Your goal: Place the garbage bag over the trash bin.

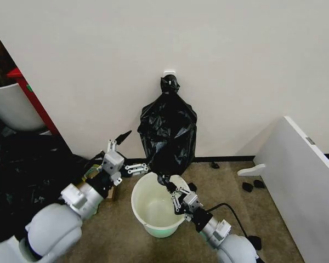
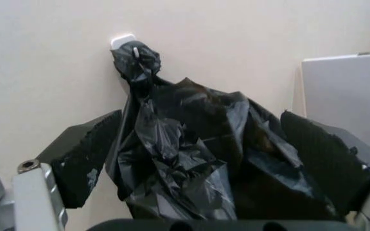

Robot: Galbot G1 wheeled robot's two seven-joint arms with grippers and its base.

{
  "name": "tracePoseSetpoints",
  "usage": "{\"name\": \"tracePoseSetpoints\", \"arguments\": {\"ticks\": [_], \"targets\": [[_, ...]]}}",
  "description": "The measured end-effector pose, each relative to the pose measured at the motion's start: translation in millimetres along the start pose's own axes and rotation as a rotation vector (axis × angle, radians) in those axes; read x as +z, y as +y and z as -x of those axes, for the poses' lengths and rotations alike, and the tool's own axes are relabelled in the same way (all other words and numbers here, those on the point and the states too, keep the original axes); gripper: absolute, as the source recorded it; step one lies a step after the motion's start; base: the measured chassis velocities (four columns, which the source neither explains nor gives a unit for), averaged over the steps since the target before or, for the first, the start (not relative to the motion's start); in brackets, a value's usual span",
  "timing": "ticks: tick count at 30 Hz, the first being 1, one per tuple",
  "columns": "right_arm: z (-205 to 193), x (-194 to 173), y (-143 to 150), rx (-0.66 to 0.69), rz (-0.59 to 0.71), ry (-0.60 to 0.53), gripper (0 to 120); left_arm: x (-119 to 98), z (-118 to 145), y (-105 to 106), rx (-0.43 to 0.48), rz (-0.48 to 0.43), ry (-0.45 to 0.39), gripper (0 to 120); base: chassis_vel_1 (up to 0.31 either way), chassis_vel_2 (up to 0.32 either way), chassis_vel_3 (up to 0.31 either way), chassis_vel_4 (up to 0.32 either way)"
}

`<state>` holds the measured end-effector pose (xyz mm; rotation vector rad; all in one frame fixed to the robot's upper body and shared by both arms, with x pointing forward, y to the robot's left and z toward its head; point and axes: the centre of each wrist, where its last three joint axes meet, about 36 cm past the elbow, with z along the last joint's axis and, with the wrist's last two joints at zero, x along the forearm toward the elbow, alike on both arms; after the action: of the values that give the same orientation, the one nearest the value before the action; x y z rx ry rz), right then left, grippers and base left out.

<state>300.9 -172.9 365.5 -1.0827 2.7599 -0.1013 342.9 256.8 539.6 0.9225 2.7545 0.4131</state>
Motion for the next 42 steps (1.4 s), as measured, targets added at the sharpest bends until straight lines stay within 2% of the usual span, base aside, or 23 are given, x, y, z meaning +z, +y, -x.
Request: {"name": "tracePoseSetpoints", "arguments": {"ticks": [2, 12, 14, 17, 20, 28, 36, 42], "targets": [[-0.6, -0.3, -2.7, 0.006, -0.006, -0.002, 0, 0.1, 12.2, 6.7, 0.012, 0.001, 0.017, 98, 0.000, 0.000, 0.000, 0.000], [-2.7, -2.0, -10.9, 0.022, -0.025, -0.007, 0, 11.8, 41.6, 15.2, 0.041, -0.010, 0.088, 98, 0.000, 0.000, 0.000, 0.000], [-2.9, -1.8, -12.7, 0.024, -0.041, -0.011, 0, 8.1, 56.3, 23.5, 0.082, 0.039, 0.106, 98, 0.000, 0.000, 0.000, 0.000], [-3.4, -1.1, -13.6, 0.026, -0.053, -0.013, 0, 2.3, 65.8, 24.2, 0.128, 0.066, 0.136, 99, 0.000, 0.000, 0.000, 0.000], [-4.3, -0.8, -15.4, 0.030, -0.063, -0.017, 0, -8.3, 82.1, 25.1, 0.201, 0.094, 0.213, 99, 0.000, 0.000, 0.000, 0.000], [-7.2, -3.5, -21.5, 0.043, -0.079, -0.024, 0, -40.5, 109.6, 34.1, 0.252, 0.130, 0.315, 97, 0.000, 0.000, 0.000, 0.000], [-8.2, -5.3, -24.3, 0.052, -0.080, -0.032, 0, -43.8, 125.4, 30.7, 0.254, 0.171, 0.442, 95, 0.000, 0.000, 0.000, 0.000], [-7.8, -7.7, -25.4, 0.053, -0.080, -0.040, 0, -39.1, 144.5, 27.7, 0.275, 0.154, 0.468, 94, 0.000, 0.000, 0.000, 0.000]]}}
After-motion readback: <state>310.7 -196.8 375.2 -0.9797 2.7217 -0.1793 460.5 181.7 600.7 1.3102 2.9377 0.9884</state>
